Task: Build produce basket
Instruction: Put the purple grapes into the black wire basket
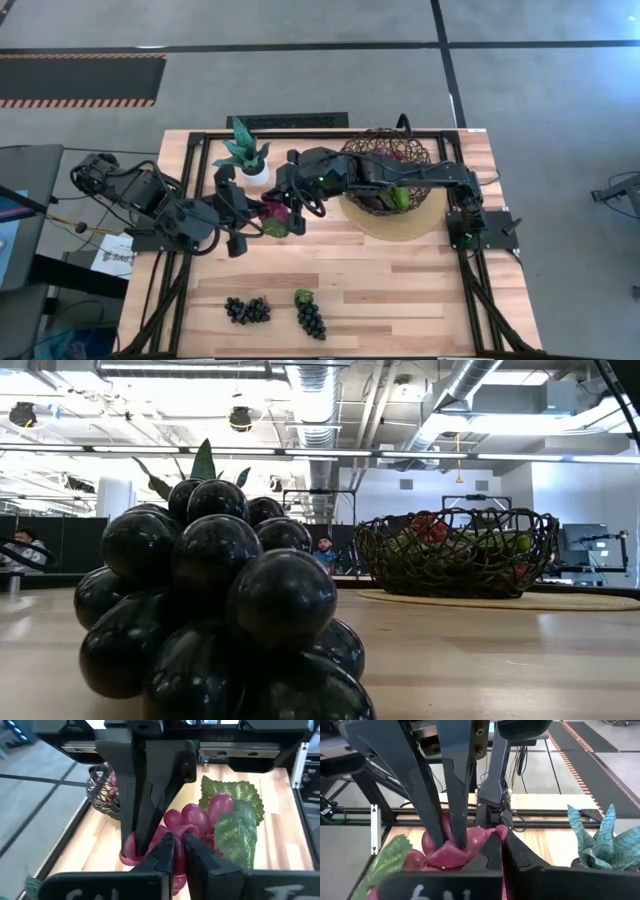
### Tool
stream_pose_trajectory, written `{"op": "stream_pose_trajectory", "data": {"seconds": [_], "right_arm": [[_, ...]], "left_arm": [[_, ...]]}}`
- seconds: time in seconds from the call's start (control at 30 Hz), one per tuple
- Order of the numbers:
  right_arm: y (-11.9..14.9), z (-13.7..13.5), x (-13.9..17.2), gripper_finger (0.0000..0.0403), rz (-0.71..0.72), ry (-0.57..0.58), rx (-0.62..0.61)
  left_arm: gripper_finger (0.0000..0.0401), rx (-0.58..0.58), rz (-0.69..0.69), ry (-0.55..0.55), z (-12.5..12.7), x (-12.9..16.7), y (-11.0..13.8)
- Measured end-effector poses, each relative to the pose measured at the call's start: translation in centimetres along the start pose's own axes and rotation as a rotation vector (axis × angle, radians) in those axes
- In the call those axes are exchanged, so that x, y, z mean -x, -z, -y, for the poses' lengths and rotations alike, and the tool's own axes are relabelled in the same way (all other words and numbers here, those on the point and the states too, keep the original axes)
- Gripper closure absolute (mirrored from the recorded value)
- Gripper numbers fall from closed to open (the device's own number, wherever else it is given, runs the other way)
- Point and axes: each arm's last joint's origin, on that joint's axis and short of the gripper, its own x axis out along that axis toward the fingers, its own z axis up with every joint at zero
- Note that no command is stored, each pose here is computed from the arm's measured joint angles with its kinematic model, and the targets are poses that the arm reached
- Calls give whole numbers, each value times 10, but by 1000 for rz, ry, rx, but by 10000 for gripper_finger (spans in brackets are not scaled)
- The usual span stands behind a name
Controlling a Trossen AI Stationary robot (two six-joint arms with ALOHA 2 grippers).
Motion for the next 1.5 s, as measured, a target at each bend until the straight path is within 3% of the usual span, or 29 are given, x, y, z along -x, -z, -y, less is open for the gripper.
{"op": "stream_pose_trajectory", "data": {"seconds": [0.3, 0.57, 0.7, 0.87, 1.13, 1.27, 1.33, 1.5], "right_arm": [[5, -2, 0, 401, -46, 18, 7], [10, 2, 11, 402, -135, 171, 30], [6, 7, 41, 402, -198, 336, 55], [0, 8, 110, 402, -270, 553, 37], [8, -4, 230, 402, -251, 780, -167], [16, -16, 253, 403, -190, 754, -191], [26, -18, 254, 403, -173, 792, -223], [83, -19, 258, 403, -213, 842, -330]], "left_arm": [[324, 14, -50, 65, 1, 0, 3], [274, 39, -48, 68, 1, 1, 3], [266, 63, -111, 72, 0, 1, 8], [271, 122, -255, 6, -2, -5, 28], [278, 171, -324, -79, 11, -25, 62], [279, 220, -282, -137, 15, -36, 72], [279, 250, -259, -157, 17, -40, 74], [279, 304, -208, -174, 18, -43, 73]]}}
